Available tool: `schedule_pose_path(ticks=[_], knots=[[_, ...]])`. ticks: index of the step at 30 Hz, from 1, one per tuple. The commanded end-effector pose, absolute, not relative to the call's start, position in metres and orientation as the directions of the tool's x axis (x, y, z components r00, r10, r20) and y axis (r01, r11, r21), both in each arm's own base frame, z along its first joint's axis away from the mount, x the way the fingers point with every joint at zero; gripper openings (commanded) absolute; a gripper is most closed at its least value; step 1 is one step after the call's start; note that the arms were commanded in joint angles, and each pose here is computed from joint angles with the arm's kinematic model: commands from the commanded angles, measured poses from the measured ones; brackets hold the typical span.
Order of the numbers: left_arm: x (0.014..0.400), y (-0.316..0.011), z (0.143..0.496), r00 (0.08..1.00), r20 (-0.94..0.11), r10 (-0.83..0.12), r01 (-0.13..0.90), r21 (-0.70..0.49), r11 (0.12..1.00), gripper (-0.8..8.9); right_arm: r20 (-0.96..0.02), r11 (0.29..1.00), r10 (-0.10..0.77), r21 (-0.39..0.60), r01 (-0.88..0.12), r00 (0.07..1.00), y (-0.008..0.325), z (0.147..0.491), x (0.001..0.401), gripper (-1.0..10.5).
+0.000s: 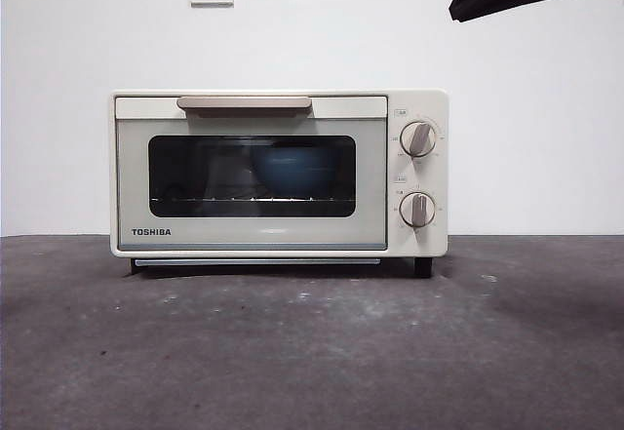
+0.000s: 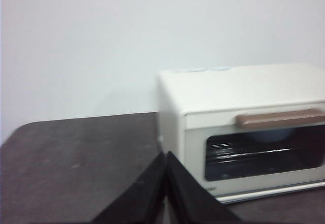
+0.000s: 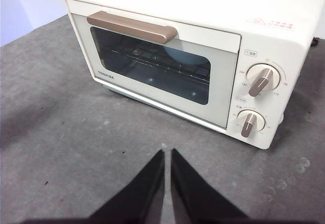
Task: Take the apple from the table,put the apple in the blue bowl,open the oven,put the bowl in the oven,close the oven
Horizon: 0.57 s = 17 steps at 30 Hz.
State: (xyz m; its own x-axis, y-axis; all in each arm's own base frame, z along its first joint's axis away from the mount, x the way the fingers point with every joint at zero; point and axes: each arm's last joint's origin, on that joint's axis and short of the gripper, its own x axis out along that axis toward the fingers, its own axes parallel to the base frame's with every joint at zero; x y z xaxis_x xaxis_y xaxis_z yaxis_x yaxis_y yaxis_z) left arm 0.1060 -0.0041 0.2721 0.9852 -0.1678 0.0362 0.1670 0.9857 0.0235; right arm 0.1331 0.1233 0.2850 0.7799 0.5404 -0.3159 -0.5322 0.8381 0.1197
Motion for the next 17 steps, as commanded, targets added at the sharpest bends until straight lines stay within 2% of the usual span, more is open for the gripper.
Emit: schedule_pose_path(ticks=[1,8,17], knots=[[0.102,-0.003,0.254,0.986,0.055,-0.157,0.154,0.049,0.987,0.07,-0.305,0.832,0.549,0.113,-0.543,0.778,0.126,0.287,0.133,0.0],[0.099,-0.003,0.206,0.988,0.009,-0.157,0.156,0.033,0.987,0.07,-0.305,0.832,0.549,0.113,-0.543,0.778,0.126,0.287,0.133,0.0],[0.099,-0.004,0.17,0.987,-0.032,-0.157,0.157,0.019,0.987,0.07,-0.305,0.832,0.549,0.113,-0.543,0.778,0.126,0.287,0.133,0.0]])
